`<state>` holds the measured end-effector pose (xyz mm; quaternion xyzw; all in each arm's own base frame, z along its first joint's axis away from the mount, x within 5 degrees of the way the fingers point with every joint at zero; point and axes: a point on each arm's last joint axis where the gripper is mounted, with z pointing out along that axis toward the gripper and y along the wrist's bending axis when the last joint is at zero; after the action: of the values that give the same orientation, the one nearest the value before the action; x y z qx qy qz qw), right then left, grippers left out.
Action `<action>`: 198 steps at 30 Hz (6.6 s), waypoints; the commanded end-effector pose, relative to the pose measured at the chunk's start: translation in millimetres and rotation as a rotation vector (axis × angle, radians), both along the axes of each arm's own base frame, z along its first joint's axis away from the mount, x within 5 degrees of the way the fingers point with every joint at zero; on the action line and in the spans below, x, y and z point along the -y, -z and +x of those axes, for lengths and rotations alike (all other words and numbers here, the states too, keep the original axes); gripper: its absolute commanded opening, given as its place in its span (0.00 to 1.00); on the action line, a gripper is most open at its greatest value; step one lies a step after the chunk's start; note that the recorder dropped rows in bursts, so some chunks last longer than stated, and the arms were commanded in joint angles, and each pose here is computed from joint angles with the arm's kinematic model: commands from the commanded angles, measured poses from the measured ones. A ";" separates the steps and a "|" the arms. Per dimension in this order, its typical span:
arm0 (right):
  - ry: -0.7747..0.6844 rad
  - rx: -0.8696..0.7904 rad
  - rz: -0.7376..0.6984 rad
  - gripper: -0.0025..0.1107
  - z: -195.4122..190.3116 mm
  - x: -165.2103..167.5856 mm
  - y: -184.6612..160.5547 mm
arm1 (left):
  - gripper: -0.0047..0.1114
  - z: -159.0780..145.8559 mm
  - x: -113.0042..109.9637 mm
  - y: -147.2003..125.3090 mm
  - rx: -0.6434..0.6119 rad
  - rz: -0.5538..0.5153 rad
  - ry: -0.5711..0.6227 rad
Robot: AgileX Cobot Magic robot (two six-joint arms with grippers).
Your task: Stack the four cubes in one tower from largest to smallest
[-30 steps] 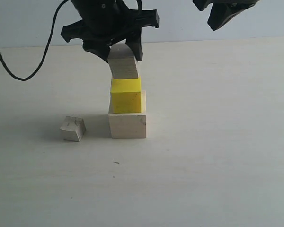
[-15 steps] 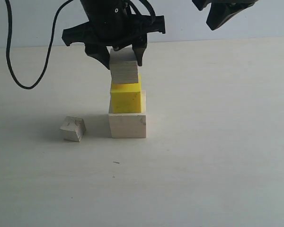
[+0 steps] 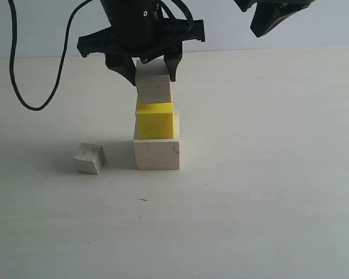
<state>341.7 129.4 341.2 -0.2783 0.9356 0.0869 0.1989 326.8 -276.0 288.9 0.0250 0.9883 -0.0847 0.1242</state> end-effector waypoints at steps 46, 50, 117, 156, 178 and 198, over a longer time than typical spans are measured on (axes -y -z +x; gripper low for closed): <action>-0.025 0.006 0.025 0.02 -1.1 -0.5 -1.0 | 0.60 1.1 3.6 2.2 -0.013 -0.015 0.003; -0.025 0.006 0.025 0.02 -1.1 -0.5 -1.0 | 0.60 0.6 2.0 -1.5 0.001 -0.013 0.003; -0.038 -0.012 0.022 0.02 -2.9 -0.6 -0.5 | 0.69 -25.2 -121.0 50.2 -0.084 0.485 0.251; -0.023 0.033 0.049 0.02 1.1 -2.5 -2.6 | 0.69 -14.0 -152.3 72.0 -0.214 0.343 0.136; 0.384 0.291 0.119 0.02 -20.0 73.4 -0.3 | 0.69 6.1 -147.8 100.9 -0.199 0.151 0.162; 0.512 0.844 0.233 0.02 -123.1 107.9 -22.7 | 0.68 9.3 -140.3 101.7 -0.165 0.076 0.147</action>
<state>226.9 26.5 359.3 -0.0352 0.8121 0.0339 0.5815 335.7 -134.2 187.3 0.0993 0.9934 -0.0483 0.0314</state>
